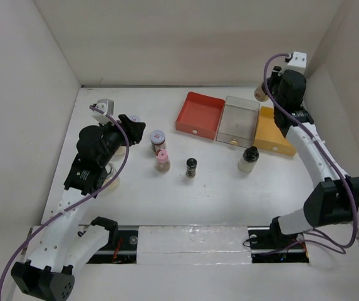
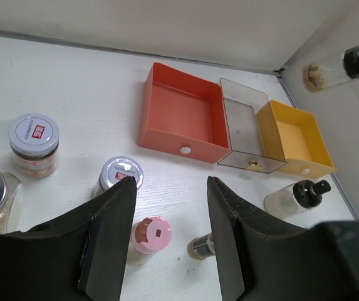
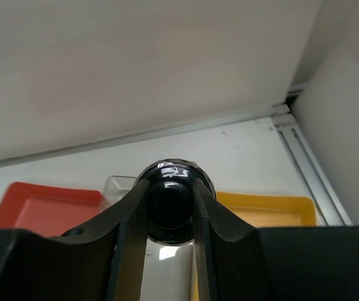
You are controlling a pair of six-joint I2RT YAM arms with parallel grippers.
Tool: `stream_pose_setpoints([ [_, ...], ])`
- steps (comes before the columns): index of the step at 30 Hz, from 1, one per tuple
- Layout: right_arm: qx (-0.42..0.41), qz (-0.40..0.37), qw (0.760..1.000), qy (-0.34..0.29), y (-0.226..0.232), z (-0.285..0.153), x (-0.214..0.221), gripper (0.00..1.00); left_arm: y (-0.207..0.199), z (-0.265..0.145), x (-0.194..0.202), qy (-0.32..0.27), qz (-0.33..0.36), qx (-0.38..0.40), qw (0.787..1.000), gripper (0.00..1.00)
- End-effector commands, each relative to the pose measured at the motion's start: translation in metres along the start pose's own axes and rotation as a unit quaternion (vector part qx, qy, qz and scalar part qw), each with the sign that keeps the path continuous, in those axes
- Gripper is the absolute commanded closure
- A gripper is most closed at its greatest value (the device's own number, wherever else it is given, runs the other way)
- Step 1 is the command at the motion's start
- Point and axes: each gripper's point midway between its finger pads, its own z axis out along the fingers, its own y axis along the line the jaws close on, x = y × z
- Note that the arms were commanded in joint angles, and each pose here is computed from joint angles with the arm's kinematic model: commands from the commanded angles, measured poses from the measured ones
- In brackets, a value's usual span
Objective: Organize the condiment bottles
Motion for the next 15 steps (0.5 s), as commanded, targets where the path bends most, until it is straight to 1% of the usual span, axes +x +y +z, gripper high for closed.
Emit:
stream_pose_setpoints([
  [1, 0.021, 0.011, 0.999, -0.027, -0.023, 0.011, -0.023, 0.84, -0.009, 0.001, -0.012, -0.023, 0.0, 0.02, 1.0, 0.55],
  [7, 0.063, 0.022, 0.997, 0.028, -0.065, 0.035, 0.028, 0.84, -0.011, 0.0, -0.012, -0.021, 0.0, 0.025, 0.999, 0.55],
  [8, 0.064, 0.021, 0.997, 0.034, -0.065, 0.038, 0.034, 0.85, -0.01, 0.003, -0.011, -0.021, 0.0, 0.025, 0.999, 0.55],
  [11, 0.077, 0.022, 0.995, 0.055, -0.076, 0.049, 0.055, 0.85, -0.011, 0.003, -0.011, -0.021, -0.005, 0.025, 0.999, 0.55],
  [15, 0.079, 0.018, 0.994, 0.079, -0.08, 0.061, 0.077, 0.85, -0.009, 0.005, -0.009, -0.017, -0.005, 0.023, 1.0, 0.55],
])
